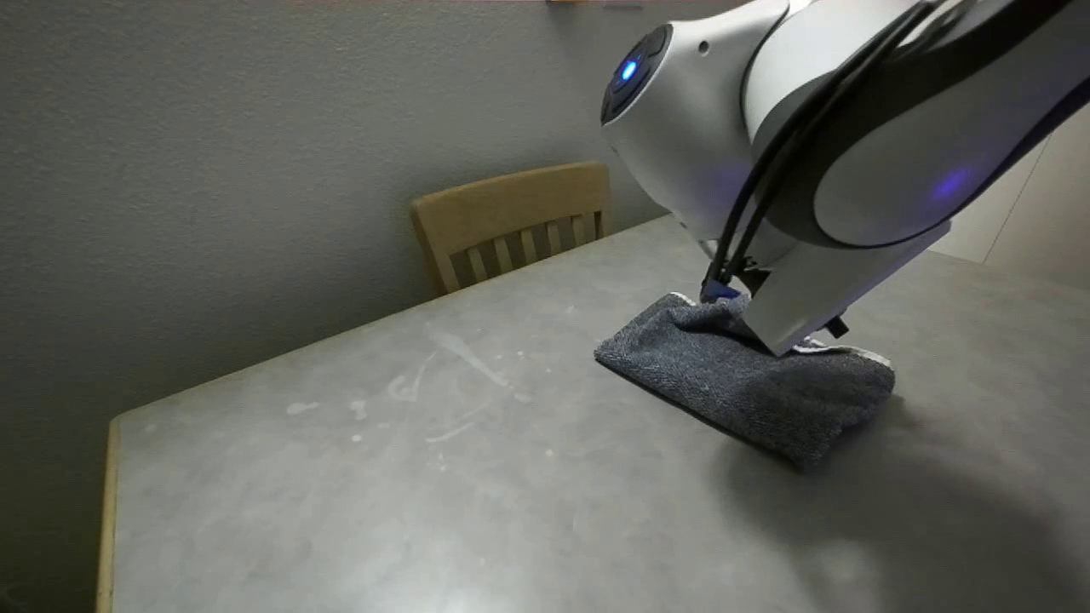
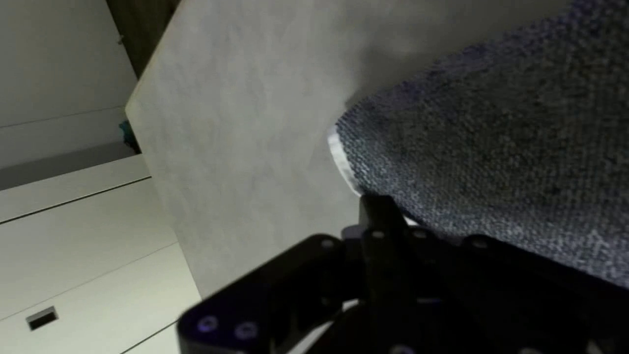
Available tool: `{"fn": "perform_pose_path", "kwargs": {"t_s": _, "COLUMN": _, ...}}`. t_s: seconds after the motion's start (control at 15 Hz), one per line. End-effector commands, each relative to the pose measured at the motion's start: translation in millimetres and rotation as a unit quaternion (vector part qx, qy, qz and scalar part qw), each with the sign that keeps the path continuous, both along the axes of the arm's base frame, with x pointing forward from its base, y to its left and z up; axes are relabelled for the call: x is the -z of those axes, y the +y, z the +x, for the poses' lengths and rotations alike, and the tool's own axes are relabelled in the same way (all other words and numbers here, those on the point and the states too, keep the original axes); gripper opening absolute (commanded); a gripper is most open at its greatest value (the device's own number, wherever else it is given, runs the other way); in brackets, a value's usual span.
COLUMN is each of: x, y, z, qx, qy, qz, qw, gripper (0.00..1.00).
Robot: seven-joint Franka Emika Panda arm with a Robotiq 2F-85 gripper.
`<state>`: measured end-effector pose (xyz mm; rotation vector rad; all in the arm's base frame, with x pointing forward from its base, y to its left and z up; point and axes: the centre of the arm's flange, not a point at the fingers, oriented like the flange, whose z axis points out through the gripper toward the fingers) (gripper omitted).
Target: Fold the towel once on the table
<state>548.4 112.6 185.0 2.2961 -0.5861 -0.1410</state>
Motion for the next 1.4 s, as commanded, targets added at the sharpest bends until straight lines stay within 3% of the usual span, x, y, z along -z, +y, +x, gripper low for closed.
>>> {"fn": "perform_pose_path", "kwargs": {"t_s": 0.0, "x": 7.3, "y": 2.7, "z": 14.6, "qx": -0.048, "qy": -0.043, "qz": 0.078, "qw": 0.9949, "gripper": 0.0}}
{"fn": "perform_pose_path", "kwargs": {"t_s": 0.27, "x": -0.3, "y": -11.5, "z": 22.5, "qx": -0.107, "qy": -0.118, "qz": 0.153, "qw": 0.9753, "gripper": 0.0}}
{"fn": "perform_pose_path", "kwargs": {"t_s": 0.6, "x": -6.2, "y": -38.9, "z": 25.3, "qx": -0.199, "qy": -0.18, "qz": 0.236, "qw": 0.934, "gripper": 0.0}}
{"fn": "perform_pose_path", "kwargs": {"t_s": 0.67, "x": -4.8, "y": -43.0, "z": 22.4, "qx": -0.202, "qy": -0.179, "qz": 0.247, "qw": 0.9306, "gripper": 0.0}}
{"fn": "perform_pose_path", "kwargs": {"t_s": 0.8, "x": -1.9, "y": -49.8, "z": 14.1, "qx": -0.202, "qy": -0.169, "qz": 0.253, "qw": 0.9311, "gripper": 0.0}}
{"fn": "perform_pose_path", "kwargs": {"t_s": 1.07, "x": 7.0, "y": -54.2, "z": 0.6, "qx": -0.185, "qy": -0.132, "qz": 0.244, "qw": 0.9428, "gripper": 0.0}}
{"fn": "perform_pose_path", "kwargs": {"t_s": 1.33, "x": 2.9, "y": -58.7, "z": -9.3, "qx": -0.144, "qy": -0.1, "qz": 0.147, "qw": 0.9735, "gripper": 0.0}}
